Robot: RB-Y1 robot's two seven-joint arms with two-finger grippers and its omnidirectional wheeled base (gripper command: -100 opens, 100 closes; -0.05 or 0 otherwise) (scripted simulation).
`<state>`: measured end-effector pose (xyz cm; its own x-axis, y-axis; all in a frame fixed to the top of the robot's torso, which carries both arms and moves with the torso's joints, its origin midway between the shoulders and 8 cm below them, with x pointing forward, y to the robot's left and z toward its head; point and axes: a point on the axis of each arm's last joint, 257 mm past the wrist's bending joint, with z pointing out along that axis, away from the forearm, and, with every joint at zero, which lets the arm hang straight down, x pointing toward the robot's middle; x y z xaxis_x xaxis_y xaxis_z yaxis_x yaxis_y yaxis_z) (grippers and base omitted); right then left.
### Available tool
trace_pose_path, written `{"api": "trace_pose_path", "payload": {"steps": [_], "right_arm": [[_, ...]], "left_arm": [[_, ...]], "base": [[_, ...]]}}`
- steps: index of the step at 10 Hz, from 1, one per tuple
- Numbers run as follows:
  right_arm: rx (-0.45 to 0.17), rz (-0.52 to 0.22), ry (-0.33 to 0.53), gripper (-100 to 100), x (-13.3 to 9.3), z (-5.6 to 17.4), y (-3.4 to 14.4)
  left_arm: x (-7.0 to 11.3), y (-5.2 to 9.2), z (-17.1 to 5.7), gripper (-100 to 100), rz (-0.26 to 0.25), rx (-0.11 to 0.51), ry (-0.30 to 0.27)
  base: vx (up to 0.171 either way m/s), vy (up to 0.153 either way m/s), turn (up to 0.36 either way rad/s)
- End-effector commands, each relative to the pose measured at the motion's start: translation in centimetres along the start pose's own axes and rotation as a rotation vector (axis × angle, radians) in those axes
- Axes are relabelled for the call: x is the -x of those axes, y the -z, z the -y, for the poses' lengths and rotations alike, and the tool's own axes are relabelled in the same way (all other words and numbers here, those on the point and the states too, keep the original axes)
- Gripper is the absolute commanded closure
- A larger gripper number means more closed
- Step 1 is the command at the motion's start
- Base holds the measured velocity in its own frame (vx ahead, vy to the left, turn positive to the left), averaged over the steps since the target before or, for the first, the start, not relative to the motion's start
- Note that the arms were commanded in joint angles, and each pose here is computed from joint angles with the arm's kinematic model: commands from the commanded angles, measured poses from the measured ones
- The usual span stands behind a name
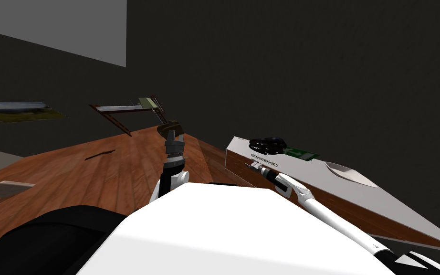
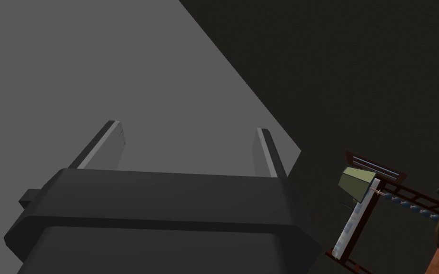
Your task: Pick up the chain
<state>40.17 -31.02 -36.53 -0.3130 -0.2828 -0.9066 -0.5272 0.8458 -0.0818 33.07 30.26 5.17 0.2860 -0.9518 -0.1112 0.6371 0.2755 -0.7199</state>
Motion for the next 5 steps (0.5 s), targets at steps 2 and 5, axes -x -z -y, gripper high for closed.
{"api": "trace_pose_path", "payload": {"steps": [2, 5], "right_arm": [[-0.046, -0.146, 0.116, -100, -4.2, 3.8, 2.0], [-0.083, -0.252, 0.195, -100, -7.1, 7.0, 4.1]], "left_arm": [[0.0, 0.0, 0.0, 0, 0.000, 0.000, 0.000], [0.0, 0.0, 0.0, 0, 0.000, 0.000, 0.000]], "base": [[0.079, 0.033, 0.050], [0.072, 0.002, 0.027]]}}
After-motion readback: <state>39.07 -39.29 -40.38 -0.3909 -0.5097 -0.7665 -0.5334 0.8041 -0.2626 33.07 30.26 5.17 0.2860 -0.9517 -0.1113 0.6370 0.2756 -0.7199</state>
